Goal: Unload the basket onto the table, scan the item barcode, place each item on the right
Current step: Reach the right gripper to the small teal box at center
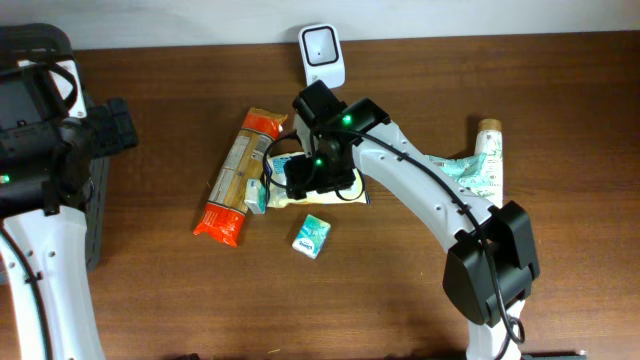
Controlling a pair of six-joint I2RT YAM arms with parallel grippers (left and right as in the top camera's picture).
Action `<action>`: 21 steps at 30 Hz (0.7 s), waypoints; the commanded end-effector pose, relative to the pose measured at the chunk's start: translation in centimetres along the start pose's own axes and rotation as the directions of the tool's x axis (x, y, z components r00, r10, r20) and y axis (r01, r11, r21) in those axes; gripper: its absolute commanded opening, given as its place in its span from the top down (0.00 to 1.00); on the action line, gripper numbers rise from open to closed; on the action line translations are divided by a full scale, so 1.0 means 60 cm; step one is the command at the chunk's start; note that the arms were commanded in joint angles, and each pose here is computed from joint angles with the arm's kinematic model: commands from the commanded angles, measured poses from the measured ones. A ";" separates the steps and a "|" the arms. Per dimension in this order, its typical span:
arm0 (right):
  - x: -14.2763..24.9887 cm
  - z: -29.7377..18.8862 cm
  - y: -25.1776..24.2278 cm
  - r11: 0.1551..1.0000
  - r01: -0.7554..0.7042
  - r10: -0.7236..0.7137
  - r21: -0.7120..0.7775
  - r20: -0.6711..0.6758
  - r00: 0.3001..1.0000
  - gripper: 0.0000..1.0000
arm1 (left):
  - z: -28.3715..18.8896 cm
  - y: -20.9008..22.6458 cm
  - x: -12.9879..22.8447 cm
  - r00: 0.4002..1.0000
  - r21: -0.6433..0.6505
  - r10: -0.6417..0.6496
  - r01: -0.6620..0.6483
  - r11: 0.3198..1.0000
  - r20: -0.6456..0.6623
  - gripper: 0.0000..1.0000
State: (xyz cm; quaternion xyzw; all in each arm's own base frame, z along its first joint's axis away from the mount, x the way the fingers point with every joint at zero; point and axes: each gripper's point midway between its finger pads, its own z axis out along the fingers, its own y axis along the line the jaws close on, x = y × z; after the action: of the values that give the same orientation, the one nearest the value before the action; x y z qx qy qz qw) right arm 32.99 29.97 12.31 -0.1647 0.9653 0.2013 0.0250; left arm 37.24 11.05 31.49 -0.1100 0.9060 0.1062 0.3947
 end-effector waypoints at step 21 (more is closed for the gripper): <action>0.023 -0.005 -0.001 0.999 0.030 -0.031 -0.016 -0.051 0.998 0.01 | -0.006 0.005 -0.007 1.000 -0.010 -0.013 0.013 1.000 0.016 0.01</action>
State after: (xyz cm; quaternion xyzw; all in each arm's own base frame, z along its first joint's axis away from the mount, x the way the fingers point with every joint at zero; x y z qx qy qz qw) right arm 32.00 29.18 12.06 -0.1731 0.9663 0.1906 0.0032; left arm 37.24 11.05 31.49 -0.1100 0.9060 0.1062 0.3947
